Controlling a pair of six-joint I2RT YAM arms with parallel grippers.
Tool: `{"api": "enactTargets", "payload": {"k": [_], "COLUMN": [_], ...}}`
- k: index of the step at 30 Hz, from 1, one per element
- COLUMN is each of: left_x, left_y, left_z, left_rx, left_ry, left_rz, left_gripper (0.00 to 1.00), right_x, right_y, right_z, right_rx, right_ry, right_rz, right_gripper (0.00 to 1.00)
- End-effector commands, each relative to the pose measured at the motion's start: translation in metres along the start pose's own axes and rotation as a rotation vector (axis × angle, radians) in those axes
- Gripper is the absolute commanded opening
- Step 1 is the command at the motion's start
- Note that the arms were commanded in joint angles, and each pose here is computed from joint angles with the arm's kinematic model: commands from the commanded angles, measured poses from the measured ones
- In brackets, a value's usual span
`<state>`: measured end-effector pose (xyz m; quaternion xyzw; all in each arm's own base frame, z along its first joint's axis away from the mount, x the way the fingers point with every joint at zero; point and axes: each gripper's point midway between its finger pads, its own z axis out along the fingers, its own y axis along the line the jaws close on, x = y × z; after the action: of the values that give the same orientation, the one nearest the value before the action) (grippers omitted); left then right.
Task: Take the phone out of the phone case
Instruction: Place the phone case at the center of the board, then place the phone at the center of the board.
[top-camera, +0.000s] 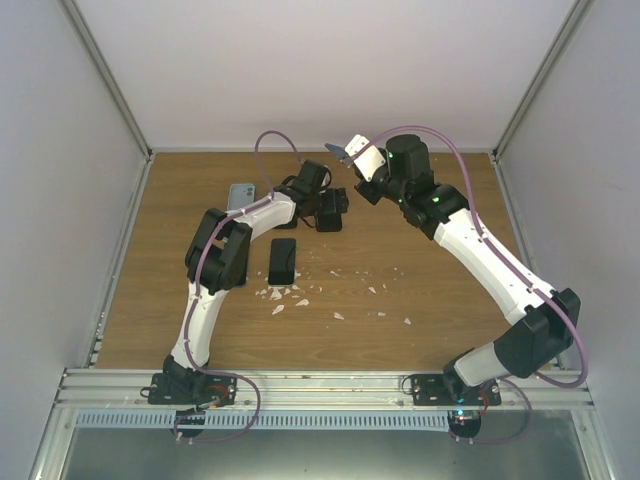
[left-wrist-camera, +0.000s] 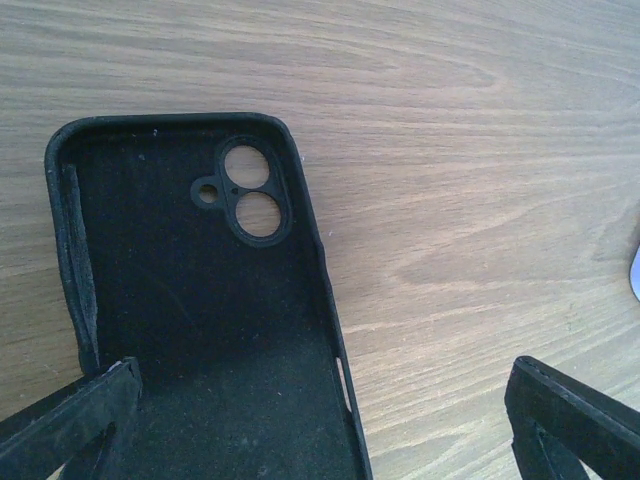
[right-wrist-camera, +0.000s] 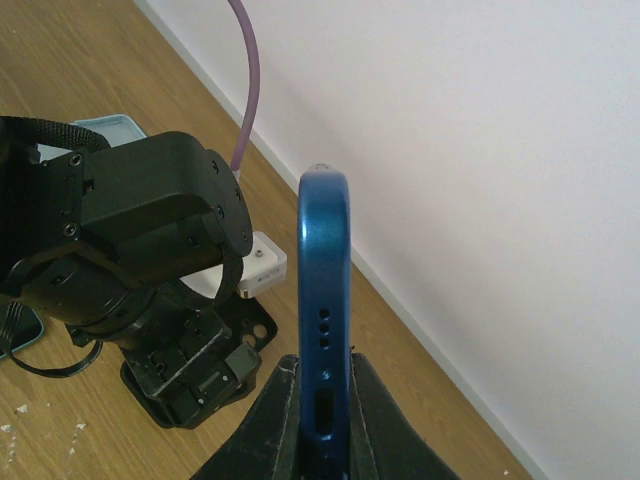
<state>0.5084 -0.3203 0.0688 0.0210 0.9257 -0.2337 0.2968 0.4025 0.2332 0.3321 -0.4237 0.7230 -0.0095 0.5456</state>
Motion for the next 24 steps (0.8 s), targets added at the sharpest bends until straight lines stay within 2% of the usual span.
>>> {"api": "enactTargets", "payload": {"k": [1, 13, 24], "left_x": [-0.032, -0.075, -0.099], "left_y": [-0.028, -0.049, -0.040], "left_z": [-0.027, -0.105, -0.192], "left_rx": [0.064, 0.132, 0.184], "left_ry": [-0.091, -0.221, -0.349], "left_rz": [0.031, 0.044, 0.053], "left_gripper": [0.99, 0.99, 0.99], "right_x": [-0.025, -0.036, -0.046], "right_y": [-0.020, -0.044, -0.049], "right_z": [-0.015, -0.032, -0.044], "right_rx": [0.056, 0.179, 0.206], "right_ry": [-0.084, -0.100, -0.127], "right_rz": [0.007, -0.098, -0.179], "right_gripper": [0.01, 0.01, 0.01]}}
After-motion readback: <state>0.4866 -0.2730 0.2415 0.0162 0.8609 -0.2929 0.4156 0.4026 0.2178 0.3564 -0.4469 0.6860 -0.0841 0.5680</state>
